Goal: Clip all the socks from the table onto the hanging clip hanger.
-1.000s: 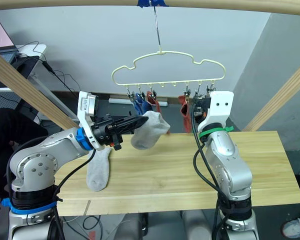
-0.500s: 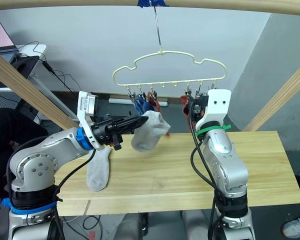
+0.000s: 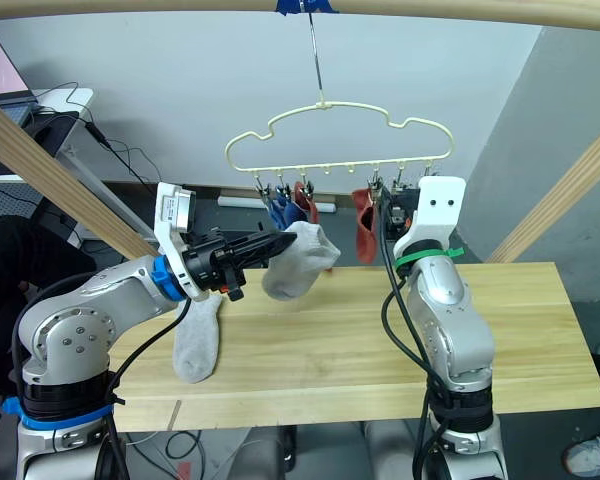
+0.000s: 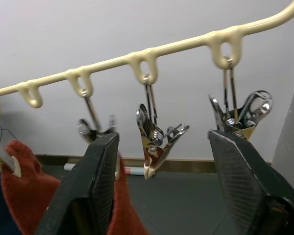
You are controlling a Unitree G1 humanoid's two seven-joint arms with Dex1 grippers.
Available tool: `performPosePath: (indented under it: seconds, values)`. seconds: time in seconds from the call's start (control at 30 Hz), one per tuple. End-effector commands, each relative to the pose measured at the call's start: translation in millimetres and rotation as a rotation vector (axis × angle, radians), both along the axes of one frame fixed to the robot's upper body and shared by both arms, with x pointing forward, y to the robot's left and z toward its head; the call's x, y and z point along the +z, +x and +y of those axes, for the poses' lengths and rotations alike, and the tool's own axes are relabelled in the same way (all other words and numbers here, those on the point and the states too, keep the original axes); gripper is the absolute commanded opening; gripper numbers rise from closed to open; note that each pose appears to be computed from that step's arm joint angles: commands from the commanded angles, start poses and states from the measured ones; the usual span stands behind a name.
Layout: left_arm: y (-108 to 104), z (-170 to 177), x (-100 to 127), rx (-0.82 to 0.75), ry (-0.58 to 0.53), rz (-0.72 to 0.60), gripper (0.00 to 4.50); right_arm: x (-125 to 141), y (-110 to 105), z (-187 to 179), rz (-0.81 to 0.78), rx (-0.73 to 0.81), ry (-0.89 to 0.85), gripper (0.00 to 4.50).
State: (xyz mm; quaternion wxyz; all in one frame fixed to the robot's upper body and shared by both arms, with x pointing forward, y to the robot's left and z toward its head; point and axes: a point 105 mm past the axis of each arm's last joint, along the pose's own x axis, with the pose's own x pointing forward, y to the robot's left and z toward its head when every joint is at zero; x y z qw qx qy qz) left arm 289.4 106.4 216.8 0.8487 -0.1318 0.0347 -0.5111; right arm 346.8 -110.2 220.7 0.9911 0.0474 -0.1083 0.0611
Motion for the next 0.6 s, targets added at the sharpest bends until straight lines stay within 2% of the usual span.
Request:
performPosePath:
  seconds: [0.03,0.6]
  values:
    - [-5,-1,10,-0.013,-0.006,-0.053,0.0,13,-3,-2,-0.055,-0.006,0.005,2.1]
    - [-4,-1,11,-0.002,-0.008,-0.062,0.0,15,0,9,-0.051,0.016,0.042,2.1]
